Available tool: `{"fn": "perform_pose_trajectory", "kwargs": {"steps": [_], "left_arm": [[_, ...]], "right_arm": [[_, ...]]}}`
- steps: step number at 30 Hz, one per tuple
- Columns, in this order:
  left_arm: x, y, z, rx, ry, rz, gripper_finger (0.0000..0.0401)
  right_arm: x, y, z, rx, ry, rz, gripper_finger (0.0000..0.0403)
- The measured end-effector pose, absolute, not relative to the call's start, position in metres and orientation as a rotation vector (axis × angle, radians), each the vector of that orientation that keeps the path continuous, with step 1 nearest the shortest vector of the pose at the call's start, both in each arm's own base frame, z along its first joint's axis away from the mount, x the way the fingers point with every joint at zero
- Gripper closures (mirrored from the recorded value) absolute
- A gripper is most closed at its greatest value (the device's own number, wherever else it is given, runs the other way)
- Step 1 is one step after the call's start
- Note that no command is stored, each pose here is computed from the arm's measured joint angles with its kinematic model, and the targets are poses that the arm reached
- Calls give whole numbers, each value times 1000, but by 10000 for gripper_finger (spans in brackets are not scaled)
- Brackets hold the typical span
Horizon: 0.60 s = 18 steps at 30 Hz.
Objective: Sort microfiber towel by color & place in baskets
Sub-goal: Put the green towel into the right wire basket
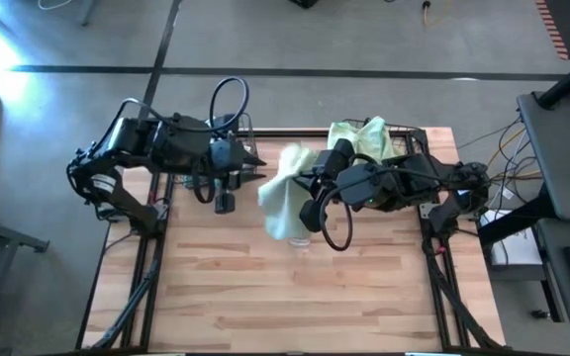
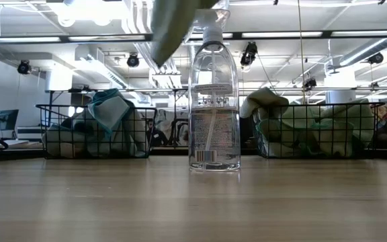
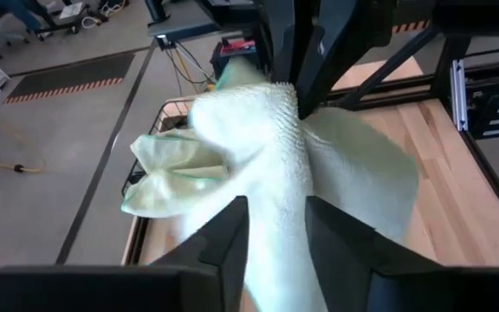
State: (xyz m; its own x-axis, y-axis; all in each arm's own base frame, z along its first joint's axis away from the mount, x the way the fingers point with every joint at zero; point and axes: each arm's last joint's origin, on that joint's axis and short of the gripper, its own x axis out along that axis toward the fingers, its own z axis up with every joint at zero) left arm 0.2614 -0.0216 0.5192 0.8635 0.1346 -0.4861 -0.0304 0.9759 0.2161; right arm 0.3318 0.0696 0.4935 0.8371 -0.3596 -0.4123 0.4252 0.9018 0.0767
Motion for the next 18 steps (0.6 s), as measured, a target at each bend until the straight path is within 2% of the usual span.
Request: {"fn": "perform_pose_trajectory", "kwargs": {"steps": [5,10,18], "left_arm": [[261,-21,517,217,543,84,276],[258,-21,514,238,590,85,268],[250,-19,505,227,703,145,268]], "right_arm": [[332,70,494,168,401,-418,394],[332,69,494,161,395,-435,394],[323,62,498,45,366,-617,394]]}}
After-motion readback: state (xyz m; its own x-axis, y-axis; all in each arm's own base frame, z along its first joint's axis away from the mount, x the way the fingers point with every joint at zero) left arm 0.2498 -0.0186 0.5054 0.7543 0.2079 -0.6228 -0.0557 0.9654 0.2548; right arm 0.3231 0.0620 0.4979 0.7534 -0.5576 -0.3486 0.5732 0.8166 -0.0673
